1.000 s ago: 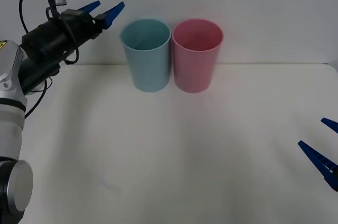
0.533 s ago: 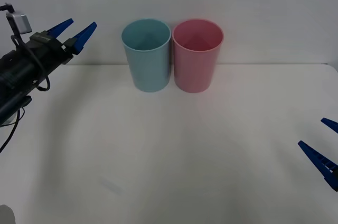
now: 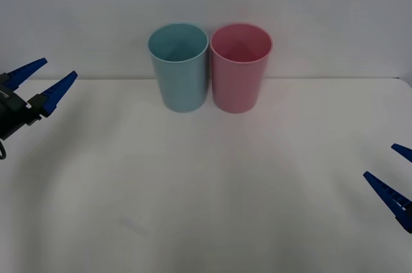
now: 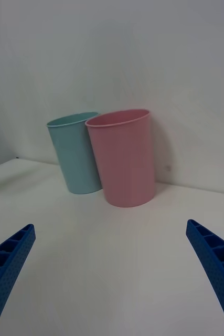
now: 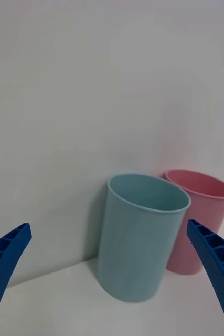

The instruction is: Grasp the object on the table and drop it into the matching bin: aluminum can to the light blue bin, PET bottle to the pink bin.

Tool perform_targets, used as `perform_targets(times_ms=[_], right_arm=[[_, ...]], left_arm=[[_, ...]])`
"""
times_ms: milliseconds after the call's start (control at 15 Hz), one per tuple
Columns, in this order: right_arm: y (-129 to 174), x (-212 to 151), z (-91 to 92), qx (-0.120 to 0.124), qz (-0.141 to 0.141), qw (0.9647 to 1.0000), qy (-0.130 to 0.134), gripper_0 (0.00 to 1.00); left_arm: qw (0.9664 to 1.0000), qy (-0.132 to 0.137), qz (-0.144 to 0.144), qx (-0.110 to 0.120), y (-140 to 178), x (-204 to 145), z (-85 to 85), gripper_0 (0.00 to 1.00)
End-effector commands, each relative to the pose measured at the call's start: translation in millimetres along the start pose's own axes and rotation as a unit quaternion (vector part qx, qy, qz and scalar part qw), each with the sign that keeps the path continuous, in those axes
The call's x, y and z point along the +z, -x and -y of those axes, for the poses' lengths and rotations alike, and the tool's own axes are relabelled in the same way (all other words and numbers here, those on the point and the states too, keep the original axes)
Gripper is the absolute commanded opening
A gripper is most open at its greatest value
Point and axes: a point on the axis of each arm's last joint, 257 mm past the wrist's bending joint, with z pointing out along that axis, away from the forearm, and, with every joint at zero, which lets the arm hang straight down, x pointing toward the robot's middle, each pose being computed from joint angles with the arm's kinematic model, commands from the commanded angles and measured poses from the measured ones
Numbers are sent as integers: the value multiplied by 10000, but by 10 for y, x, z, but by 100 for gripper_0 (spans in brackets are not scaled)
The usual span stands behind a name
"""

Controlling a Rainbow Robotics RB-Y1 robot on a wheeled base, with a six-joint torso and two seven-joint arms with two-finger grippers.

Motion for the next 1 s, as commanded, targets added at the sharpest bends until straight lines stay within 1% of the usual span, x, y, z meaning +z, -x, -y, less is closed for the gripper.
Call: perform_targets(times_ms=[67,133,200,267,400,600,800,1000], right_arm=[[0,0,0,0,0,10000,0,100],[0,0,0,0,0,10000,0,100],[0,0,0,0,0,10000,0,100],[0,0,0,0,0,10000,0,100],[0,0,0,0,0,10000,0,100],[0,0,0,0,0,10000,0,100],[0,0,0,0,0,10000,0,100],[0,0,0,0,0,10000,0,100]], left_arm=[[9992,-47,-308,255,-74,-339,-4,100],[9989,-49,-368,290,-99,-425,-10,100],[9984,-62,-426,377,-119,-510,-14,100],[9974,-47,-564,448,-195,-630,-26,100],[9967,-88,-656,463,-224,-786,-13,100],[9948,-194,-848,534,-259,-1077,24,100],[9949,-181,-873,476,-309,-1238,57,100],[9946,-194,-915,445,-366,-1321,94,100]])
